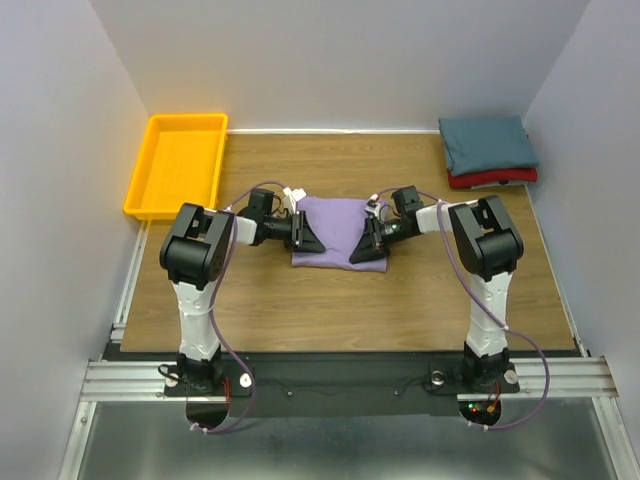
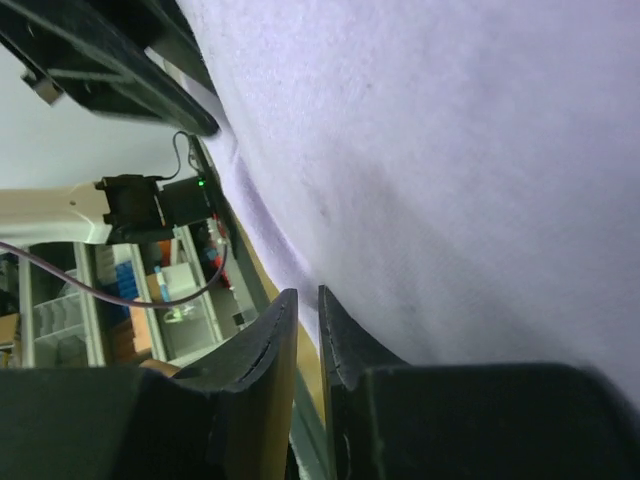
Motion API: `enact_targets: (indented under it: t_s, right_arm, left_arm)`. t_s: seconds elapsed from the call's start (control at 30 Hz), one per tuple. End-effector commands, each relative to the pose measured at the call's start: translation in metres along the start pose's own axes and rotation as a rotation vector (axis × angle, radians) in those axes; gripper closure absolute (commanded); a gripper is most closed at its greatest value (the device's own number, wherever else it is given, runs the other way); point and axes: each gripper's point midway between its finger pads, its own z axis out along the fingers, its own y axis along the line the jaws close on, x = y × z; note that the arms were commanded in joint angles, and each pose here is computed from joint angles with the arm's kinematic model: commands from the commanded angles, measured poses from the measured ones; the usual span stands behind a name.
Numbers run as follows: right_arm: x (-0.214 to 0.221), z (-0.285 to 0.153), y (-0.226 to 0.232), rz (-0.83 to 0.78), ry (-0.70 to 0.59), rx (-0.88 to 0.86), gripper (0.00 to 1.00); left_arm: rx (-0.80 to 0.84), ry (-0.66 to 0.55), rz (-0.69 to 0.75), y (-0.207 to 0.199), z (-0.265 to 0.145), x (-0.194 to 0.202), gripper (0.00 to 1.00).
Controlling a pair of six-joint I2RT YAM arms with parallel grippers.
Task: Fold and stack the t-shirts
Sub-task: Fold the tshirt
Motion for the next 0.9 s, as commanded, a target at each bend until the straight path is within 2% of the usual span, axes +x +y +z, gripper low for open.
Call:
enact_targets:
  t_s: [0.0, 0.07, 0.17, 0.23, 0.4, 0.5, 0.57, 0.67, 0.77, 0.87]
  right_arm:
    - [-0.017, -0.014, -0.036, -0.056, -0.066, 0.117, 0.80]
    - [-0.024, -0.023, -0.036, -0.077, -0.071, 0.135, 0.81]
    - [-0.044, -0.039, -0.008, -0.176, -0.087, 0.133, 0.80]
    - [-0.046, -0.049, 0.024, -0.207, -0.102, 0.072, 0.77]
    - [-0.014, -0.044, 0.068, -0.226, -0.038, -0.060, 0.74]
    - [0.005, -0.026, 0.068, -0.214, 0.022, -0.066, 0.73]
    - [0.014, -0.014, 0.054, -0.177, 0.061, -0.059, 0.73]
    - [0.023, -0.004, 0.025, -0.112, 0.091, -0.018, 0.73]
    - [0.028, -0.006, 0.003, -0.076, 0.090, 0.019, 0.74]
    - [0.021, -0.014, -0.027, -0.044, 0.057, 0.087, 0.74]
  left_arm:
    - [-0.153, -0.045, -0.011, 0.044, -0.023, -0.011, 0.68]
    - [-0.154, -0.029, 0.047, 0.043, -0.027, -0.013, 0.68]
    - [-0.088, -0.004, 0.133, 0.013, -0.035, -0.008, 0.68]
    - [-0.025, -0.014, 0.201, -0.021, -0.042, -0.011, 0.68]
    - [0.077, 0.003, 0.279, -0.077, -0.038, -0.008, 0.67]
    - [0.107, 0.048, 0.280, -0.085, -0.020, 0.006, 0.67]
    - [0.109, 0.076, 0.253, -0.079, -0.011, 0.014, 0.67]
    - [0.082, 0.098, 0.163, -0.048, -0.001, 0.024, 0.67]
    - [0.038, 0.089, 0.123, -0.024, -0.003, 0.024, 0.67]
    - [-0.024, 0.062, 0.008, 0.018, -0.017, 0.024, 0.67]
